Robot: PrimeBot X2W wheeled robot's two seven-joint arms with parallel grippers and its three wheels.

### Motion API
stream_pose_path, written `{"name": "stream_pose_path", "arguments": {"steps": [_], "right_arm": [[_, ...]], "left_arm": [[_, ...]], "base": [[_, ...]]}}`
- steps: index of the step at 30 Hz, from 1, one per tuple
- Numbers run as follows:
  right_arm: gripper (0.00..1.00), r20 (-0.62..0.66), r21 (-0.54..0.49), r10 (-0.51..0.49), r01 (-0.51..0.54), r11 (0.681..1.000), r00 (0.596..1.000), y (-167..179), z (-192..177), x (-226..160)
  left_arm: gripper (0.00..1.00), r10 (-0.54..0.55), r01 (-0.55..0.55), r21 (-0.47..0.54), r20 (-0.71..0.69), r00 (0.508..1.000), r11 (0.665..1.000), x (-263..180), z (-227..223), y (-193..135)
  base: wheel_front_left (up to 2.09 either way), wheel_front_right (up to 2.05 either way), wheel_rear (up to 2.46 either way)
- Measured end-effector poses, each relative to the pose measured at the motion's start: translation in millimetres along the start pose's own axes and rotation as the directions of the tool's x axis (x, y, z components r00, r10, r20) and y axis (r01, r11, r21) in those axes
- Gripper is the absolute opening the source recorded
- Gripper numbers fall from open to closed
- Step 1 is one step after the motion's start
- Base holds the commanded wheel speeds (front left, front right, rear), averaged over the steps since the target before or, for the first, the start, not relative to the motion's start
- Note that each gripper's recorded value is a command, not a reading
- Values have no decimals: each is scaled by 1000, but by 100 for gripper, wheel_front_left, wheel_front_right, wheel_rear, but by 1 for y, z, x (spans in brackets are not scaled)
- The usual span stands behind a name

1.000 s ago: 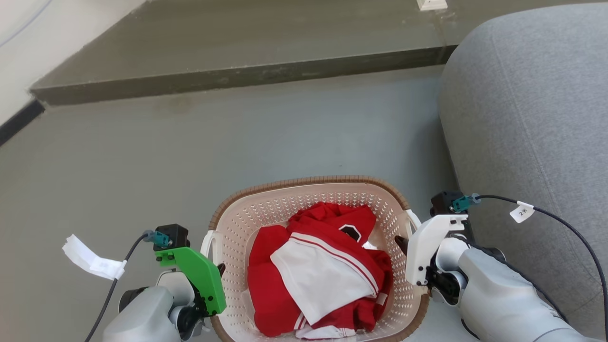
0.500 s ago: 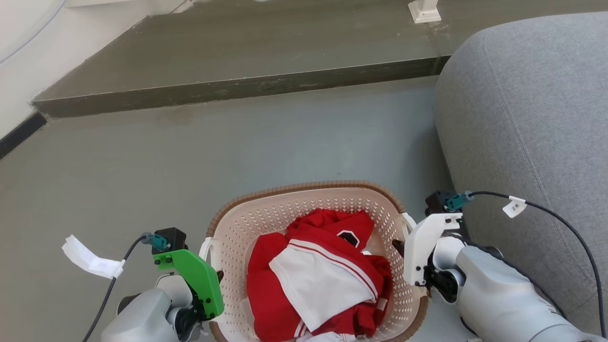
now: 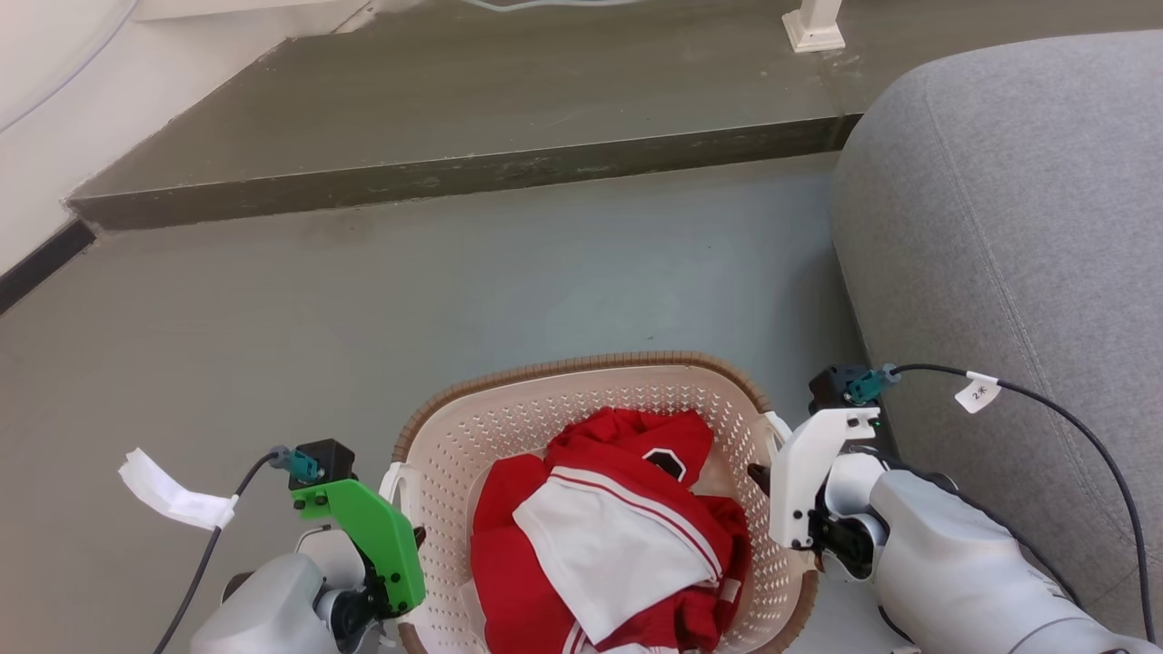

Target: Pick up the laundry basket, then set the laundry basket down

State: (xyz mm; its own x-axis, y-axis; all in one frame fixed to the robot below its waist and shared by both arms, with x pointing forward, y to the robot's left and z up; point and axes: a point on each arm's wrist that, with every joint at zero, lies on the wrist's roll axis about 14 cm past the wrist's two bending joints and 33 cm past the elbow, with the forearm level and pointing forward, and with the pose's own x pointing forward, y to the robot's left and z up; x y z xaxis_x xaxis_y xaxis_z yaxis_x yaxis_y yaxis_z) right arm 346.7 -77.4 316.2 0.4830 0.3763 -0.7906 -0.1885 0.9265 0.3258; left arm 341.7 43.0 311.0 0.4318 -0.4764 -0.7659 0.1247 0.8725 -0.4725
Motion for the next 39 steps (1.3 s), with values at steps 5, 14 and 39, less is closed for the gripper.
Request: {"name": "stream_pose_path", "arguments": {"steps": [5,14,39], "right_arm": [[0,-5,0,3,-3,1000,1000,1,-1,0],[0,-12,5,8,-8,1000,1000,3,-3,0],[0,-68,31,24,-22,999,997,5,-15,3]], "left_arm": [[0,2,-2,-14,-10,1000,1000,0,-2,1],[0,1,-2,-17,-18,1000,1000,0,-3,1],[0,14,-16,-24,-76,997,1000,2,-15,7]], "base": [[0,0,0],[0,0,0],[0,0,0]]}}
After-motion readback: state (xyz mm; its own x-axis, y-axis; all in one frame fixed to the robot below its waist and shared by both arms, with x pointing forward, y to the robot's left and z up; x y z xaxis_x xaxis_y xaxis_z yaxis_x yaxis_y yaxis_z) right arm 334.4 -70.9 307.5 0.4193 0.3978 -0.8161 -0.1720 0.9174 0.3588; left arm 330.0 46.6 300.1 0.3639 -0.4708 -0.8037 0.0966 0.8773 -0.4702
